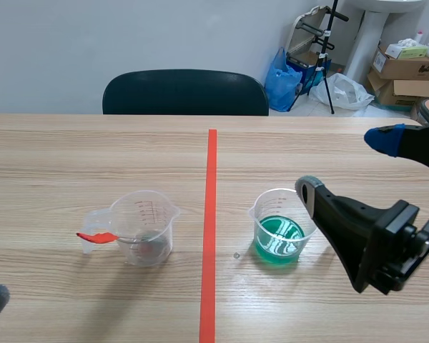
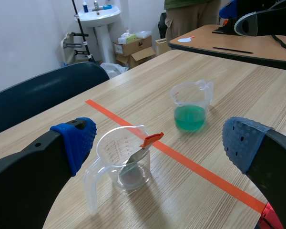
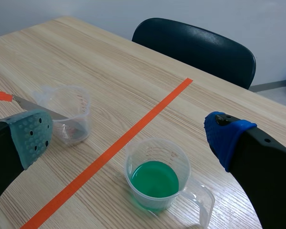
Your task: Do the redox reaction experiment
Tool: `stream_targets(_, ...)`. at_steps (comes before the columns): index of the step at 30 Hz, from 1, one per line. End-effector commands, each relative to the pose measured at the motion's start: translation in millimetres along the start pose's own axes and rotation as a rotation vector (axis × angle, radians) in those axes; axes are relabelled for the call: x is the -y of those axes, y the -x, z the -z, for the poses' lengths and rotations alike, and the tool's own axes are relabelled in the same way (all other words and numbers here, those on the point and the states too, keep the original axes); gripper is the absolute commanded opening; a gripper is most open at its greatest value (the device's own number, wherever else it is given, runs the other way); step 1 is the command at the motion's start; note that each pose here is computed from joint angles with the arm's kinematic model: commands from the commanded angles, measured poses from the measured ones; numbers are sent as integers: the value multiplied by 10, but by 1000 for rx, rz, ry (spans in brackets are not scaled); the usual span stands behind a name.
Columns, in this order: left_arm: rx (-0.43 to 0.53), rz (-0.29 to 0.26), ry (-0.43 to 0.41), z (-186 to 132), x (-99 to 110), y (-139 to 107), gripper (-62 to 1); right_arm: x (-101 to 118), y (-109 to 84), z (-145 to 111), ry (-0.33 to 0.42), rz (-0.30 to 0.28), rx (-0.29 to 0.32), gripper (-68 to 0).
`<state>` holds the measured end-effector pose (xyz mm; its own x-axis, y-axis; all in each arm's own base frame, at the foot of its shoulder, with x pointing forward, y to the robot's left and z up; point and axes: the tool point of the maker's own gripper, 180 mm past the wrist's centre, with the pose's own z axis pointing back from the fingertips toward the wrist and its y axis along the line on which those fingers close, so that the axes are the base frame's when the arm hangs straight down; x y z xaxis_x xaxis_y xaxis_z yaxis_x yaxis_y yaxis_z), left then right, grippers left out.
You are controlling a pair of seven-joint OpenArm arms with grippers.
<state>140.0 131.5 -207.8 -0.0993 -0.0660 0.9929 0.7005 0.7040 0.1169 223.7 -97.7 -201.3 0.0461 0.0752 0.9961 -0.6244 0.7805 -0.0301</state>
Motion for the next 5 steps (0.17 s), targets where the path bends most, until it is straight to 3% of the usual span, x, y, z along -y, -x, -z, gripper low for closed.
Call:
stream_targets(1, 31, -2, -15, 24, -6, -68, -46, 17, -115, 13, -2, -17, 36, 4)
stream_targets(5, 31, -2, -15, 24, -6, -68, -46, 17, -115, 13, -2, -17, 36, 4)
